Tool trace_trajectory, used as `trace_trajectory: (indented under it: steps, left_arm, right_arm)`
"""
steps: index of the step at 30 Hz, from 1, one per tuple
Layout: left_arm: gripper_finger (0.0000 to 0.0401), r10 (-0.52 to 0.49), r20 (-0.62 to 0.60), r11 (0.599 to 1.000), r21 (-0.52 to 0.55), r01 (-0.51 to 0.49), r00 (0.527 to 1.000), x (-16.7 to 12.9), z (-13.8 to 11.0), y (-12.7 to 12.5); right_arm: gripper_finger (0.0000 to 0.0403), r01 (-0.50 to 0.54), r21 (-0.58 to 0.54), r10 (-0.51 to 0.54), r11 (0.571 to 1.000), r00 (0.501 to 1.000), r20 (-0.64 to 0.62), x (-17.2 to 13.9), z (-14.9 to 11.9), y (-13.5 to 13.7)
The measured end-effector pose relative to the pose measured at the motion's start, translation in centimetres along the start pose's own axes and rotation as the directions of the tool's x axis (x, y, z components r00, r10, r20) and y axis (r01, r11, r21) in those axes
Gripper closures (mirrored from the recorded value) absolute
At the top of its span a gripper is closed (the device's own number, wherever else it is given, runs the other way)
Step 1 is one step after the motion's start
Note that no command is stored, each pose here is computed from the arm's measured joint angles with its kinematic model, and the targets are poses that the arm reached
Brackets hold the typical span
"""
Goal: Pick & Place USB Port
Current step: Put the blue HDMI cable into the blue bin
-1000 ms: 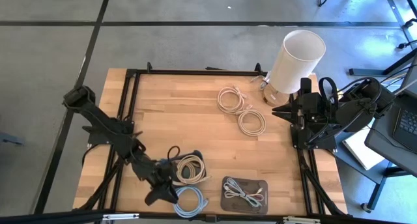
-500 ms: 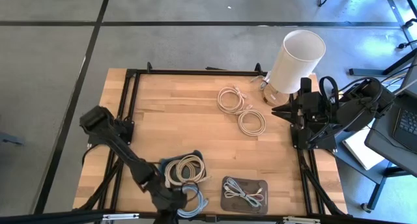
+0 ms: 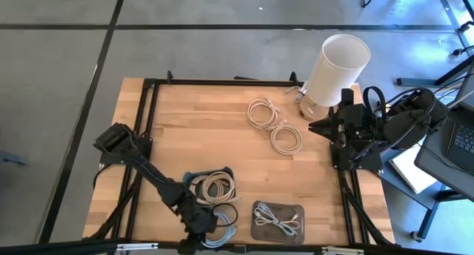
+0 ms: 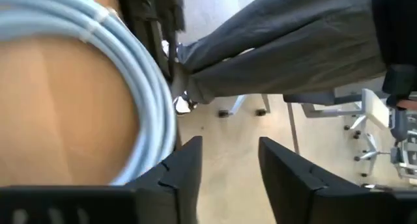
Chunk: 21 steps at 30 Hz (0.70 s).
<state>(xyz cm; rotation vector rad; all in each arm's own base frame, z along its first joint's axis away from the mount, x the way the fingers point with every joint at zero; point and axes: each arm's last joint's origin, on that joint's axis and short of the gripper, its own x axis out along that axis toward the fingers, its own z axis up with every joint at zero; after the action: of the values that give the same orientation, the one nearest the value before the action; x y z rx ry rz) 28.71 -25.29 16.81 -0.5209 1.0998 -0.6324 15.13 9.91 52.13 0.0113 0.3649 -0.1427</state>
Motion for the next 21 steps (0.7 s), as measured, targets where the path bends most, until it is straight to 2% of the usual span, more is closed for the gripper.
trace_trajectory:
  steps: [5, 9, 15, 21]
  left_arm:
    - [0.0210, 0.035, -0.006, 0.998, 0.049, -0.035, 0.999, -0.4, 0.5, 1.1]
    - [0.0186, 0.111, -0.067, 0.990, 0.092, -0.105, 0.992, -0.8, 0.3, 2.3]
    - [0.0185, 0.142, -0.122, 0.986, 0.104, -0.130, 0.982, -1.3, 0.4, 3.4]
    - [0.0186, 0.160, -0.109, 0.985, 0.080, -0.152, 0.981, -2.3, 1.6, 5.1]
  right_arm:
    - [0.0357, -0.002, 0.002, 0.002, 1.000, 1.000, -0.001, 0.0, 0.0, 0.0]
    - [0.0357, -0.002, 0.001, 0.002, 1.000, 1.000, -0.001, 0.0, 0.0, 0.0]
    - [0.0357, -0.002, -0.003, 0.002, 1.000, 1.000, -0.001, 0.0, 0.0, 0.0]
    - [0.0357, -0.002, -0.004, 0.002, 1.000, 1.000, -0.001, 0.0, 0.0, 0.0]
